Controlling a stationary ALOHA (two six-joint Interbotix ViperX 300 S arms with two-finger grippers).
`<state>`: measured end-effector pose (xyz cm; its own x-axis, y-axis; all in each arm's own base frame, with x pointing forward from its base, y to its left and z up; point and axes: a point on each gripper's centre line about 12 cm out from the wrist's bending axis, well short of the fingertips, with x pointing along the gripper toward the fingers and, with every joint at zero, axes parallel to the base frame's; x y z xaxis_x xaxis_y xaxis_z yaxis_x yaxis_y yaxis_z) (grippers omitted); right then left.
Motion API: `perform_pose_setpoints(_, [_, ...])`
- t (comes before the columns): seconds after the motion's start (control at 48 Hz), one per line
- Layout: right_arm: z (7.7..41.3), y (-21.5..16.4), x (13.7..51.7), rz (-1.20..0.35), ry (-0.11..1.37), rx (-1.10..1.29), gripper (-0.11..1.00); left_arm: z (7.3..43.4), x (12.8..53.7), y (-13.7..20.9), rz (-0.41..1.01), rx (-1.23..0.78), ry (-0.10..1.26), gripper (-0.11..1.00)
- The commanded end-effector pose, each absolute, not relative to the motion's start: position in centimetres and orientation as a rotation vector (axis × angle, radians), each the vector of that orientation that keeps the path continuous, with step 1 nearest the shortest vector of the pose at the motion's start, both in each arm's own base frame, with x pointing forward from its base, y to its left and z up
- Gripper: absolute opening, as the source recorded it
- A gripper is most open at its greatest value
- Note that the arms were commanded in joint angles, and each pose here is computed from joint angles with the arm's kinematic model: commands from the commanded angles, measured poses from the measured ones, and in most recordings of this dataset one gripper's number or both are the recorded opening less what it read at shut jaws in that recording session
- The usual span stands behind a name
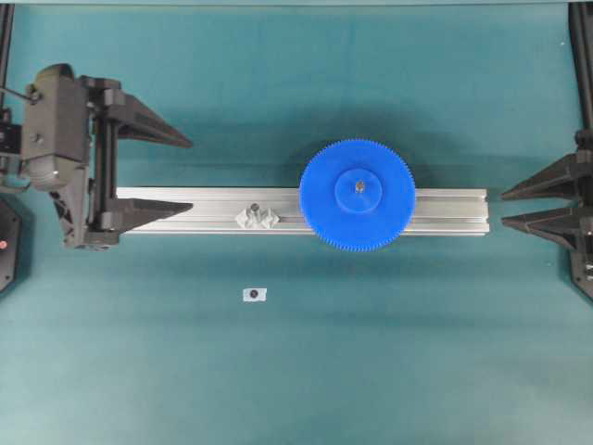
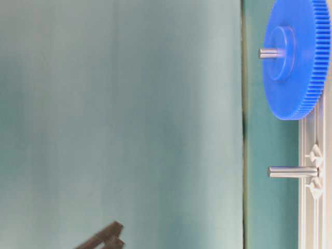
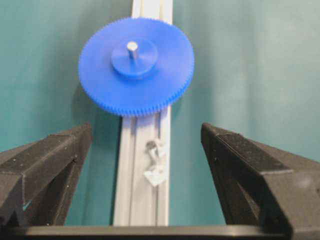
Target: Insert the large gear onto the shaft.
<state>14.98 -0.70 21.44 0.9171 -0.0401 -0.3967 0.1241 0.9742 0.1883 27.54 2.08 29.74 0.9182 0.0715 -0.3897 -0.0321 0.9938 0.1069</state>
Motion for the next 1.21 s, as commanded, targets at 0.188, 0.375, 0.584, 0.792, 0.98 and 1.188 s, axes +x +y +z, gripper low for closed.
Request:
perform_pose_setpoints(0.188, [21.7,-0.8,15.1,-0.091,0.389,0.221,0.49,29.9,26.6,1.9,0.056,0.103,0.309,0.91])
perform_pose_setpoints(0.375, [21.7,-0.8,15.1,-0.094,0.389,0.221,0.49,29.1,25.4,1.8,0.054,0.104,0.303,0.91])
perform_pose_setpoints(0.584, [21.6,-1.0,15.0,-0.105,0.38,0.222,0.49,28.9,23.9,1.7,0.057,0.103,0.281,0.86])
perform_pose_setpoints(0.792, [21.6,-1.2,15.0,-0.117,0.354,0.226,0.49,28.4,22.4,1.6,0.059,0.101,0.248,0.82])
perform_pose_setpoints(0.98, [21.4,-1.3,15.0,-0.119,0.358,0.224,0.49,27.6,21.0,1.5,0.06,0.1,0.238,0.82])
perform_pose_setpoints(1.188, [21.1,-1.3,14.9,-0.12,0.363,0.225,0.49,26.7,18.9,1.3,0.061,0.098,0.203,0.82])
